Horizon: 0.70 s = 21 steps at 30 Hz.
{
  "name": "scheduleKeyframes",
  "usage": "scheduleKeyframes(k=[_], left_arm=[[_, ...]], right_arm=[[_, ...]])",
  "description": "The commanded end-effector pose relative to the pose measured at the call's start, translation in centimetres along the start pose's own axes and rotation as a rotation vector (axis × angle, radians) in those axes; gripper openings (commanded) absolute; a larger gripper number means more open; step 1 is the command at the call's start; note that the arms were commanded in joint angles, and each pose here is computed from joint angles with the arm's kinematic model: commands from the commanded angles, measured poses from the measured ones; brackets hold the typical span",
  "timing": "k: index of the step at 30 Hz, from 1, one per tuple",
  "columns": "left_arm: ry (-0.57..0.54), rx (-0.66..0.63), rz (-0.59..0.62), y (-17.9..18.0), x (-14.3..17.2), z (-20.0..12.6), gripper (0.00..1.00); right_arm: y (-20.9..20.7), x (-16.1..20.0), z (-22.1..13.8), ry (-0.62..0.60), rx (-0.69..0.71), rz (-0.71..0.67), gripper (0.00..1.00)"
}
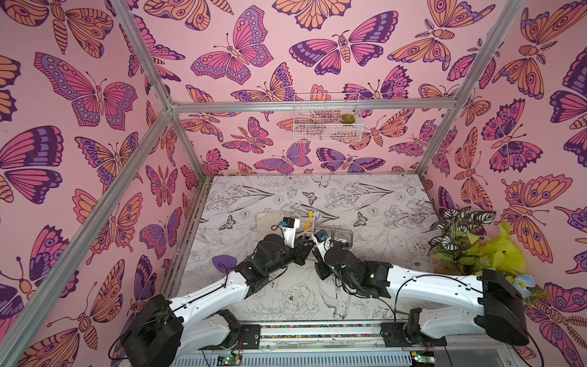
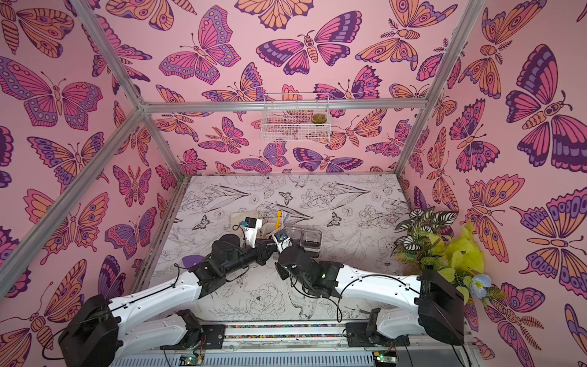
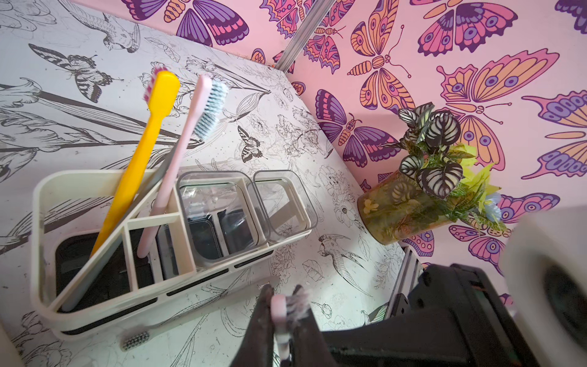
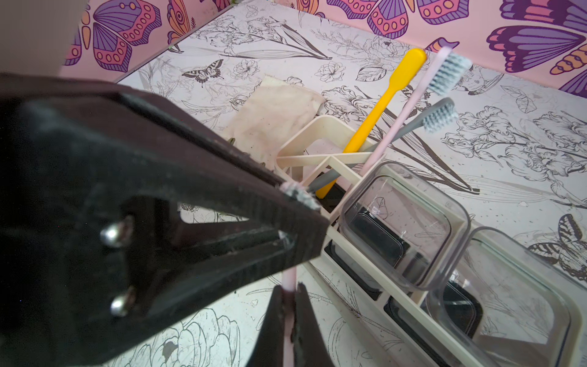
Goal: Place the toothbrush into the toothbrush holder
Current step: Pick up the toothbrush from the center of the board.
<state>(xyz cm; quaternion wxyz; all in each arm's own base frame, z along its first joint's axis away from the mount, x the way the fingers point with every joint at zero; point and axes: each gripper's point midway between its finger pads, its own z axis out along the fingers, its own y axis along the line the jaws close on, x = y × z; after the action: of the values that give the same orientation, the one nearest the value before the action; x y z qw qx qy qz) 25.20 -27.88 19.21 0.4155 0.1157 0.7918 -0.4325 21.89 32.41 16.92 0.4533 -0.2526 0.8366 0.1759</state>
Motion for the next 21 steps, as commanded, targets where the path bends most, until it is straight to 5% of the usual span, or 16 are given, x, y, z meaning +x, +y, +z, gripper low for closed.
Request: scheduleKeyframes(k=[1,10,21], left_arm=[[-0.032,-0.001,0.037,-0.2,-1.0,-0.3,0.08],[-0.070,0.010,0.098,-0.7,-1.7,-1.1,0.00],[-0.094,-0.008,0.146,0.0,-1.1,-2.3,0.00]], right_arm=[[0.4,-0.1,0.2,-0.006,-0.006,-0.003,0.00],[0.3,-0.3,0.0,-0.019,-0.011,0.011,0.00],[0.3,-0.2,0.0,-0.001,-0.008,0.003,0.14]])
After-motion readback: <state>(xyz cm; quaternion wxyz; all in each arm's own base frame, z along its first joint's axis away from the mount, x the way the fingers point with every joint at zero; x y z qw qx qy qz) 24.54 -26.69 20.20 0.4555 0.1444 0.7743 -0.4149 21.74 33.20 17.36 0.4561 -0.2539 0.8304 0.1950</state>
